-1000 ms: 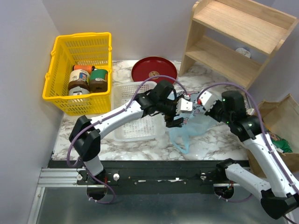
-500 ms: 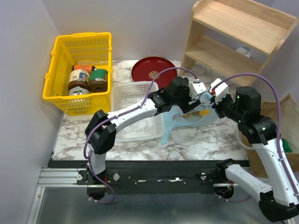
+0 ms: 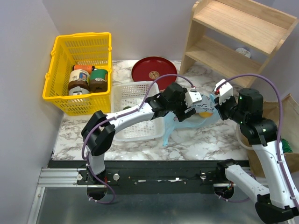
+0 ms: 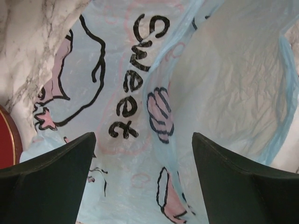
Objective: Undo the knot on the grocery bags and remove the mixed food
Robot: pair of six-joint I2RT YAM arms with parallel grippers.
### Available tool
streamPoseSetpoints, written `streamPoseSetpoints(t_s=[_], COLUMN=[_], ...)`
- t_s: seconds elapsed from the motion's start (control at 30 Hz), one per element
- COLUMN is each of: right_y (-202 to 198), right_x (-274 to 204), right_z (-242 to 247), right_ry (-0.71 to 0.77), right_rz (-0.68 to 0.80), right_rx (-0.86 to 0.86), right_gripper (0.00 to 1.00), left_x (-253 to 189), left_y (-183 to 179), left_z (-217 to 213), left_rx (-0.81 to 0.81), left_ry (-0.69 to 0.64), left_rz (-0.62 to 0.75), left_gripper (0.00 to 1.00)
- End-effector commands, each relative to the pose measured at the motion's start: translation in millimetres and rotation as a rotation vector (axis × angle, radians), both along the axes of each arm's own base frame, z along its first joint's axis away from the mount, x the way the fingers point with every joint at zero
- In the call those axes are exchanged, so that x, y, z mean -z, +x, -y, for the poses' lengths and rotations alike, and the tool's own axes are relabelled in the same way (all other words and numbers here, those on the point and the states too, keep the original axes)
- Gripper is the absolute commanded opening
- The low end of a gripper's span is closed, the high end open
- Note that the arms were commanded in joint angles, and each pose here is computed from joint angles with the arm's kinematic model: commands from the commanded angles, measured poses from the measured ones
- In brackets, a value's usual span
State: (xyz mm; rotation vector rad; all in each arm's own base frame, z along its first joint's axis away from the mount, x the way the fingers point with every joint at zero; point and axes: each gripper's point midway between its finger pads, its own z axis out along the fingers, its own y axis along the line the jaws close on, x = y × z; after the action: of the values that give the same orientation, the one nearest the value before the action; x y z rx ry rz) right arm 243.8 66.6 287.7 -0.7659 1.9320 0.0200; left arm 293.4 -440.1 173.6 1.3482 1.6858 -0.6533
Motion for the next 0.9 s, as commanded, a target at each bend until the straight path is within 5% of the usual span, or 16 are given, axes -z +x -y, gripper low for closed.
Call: streamPoseSetpoints(t_s=[0.0, 0.1, 0.13, 0.2, 0.4, 0.47, 0.5, 0.6, 0.77, 0.87], right_y=[-10.6, -13.1, -12.9, -12.9, 0.3, 3.8, 5.0, 1.5, -27.9, -38.2], right_x=[4.2, 8.7, 10.8, 15.2, 34.1, 14.5, 1.1, -41.9, -85.0, -72.0], right_z=[4.6, 14.6, 21.0, 28.8, 91.1, 87.6, 80.1, 31.0, -36.8, -58.9], right_ry=[0.01, -0.021, -0.046, -0.075, -0.174, -0.147, -0.123, -0.018, 0.11, 0.097], right_rz=[-0.032, -0.031, -0.029, -0.021, 0.038, 0.068, 0.085, 0.107, 0.183, 0.147], right_rx=[0.022, 0.062, 0.084, 0.113, 0.433, 0.426, 0.386, 0.11, -0.31, -0.467], right_gripper=[0.08, 0.08, 0.07, 0.05, 0.01, 0.18, 0.42, 0.6, 0.66, 0.52], left_x=[16.5, 15.5, 13.9, 6.9, -54.7, -77.3, -84.7, -88.7, -88.7, -87.5], left_y=[22.0, 22.7, 20.1, 20.4, 15.4, 2.7, -1.2, -13.9, -24.8, -25.3], left_z=[4.8, 4.9, 4.9, 2.7, 6.9, 14.0, 14.7, 19.9, 23.2, 22.9], left_rx=[-0.048, -0.002, 0.015, 0.021, 0.081, 0.145, 0.167, 0.21, 0.217, 0.224], left_ry=[0.058, 0.057, 0.051, 0.034, -0.168, -0.236, -0.254, -0.288, -0.346, -0.372], left_rz=[0.079, 0.094, 0.08, 0.06, -0.09, -0.139, -0.144, -0.223, -0.361, -0.415], left_gripper=[0.83, 0.46, 0.18, 0.0, 0.0, 0.0, 0.0, 0.0, 0.0, 0.0])
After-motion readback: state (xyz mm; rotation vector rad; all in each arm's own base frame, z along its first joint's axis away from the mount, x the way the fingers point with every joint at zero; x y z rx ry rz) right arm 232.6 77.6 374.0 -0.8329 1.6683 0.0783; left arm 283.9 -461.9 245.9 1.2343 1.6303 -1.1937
